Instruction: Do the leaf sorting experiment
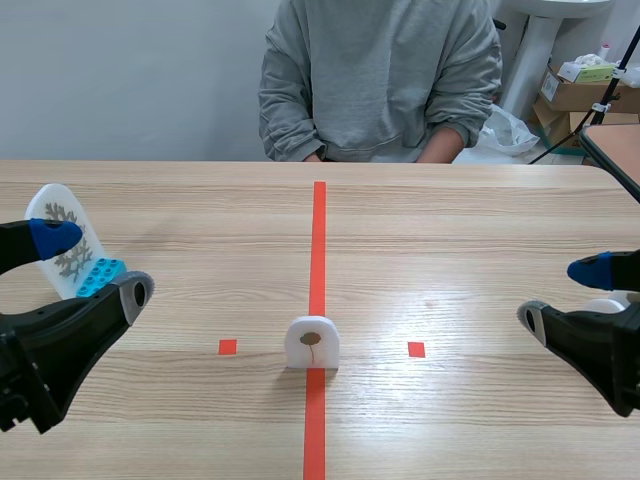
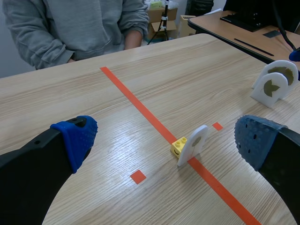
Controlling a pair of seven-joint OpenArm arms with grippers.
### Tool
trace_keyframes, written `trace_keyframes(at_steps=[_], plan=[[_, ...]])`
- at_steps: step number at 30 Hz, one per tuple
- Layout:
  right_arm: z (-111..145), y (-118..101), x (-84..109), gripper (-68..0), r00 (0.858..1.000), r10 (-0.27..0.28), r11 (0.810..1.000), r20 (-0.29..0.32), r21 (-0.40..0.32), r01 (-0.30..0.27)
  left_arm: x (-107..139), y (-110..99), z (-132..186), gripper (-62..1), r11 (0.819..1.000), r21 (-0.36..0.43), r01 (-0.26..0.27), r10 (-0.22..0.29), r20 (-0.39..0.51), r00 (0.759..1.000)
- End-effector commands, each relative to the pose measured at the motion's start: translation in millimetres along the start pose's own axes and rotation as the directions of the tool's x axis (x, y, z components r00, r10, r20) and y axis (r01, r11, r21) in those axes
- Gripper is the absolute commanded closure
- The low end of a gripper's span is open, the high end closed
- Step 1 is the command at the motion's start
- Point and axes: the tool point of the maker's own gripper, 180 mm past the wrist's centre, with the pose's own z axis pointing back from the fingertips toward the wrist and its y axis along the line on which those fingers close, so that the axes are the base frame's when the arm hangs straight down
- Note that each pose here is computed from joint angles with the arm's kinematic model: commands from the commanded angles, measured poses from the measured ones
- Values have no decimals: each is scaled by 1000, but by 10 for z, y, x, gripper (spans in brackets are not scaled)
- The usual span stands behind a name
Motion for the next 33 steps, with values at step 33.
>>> trace_keyframes(at_steps=[33], plan=[[-30,-81,52,-469,999,31,1000,-24,0,-31,68,-35,-18,-623,1000,-8,-11,11,33,999]])
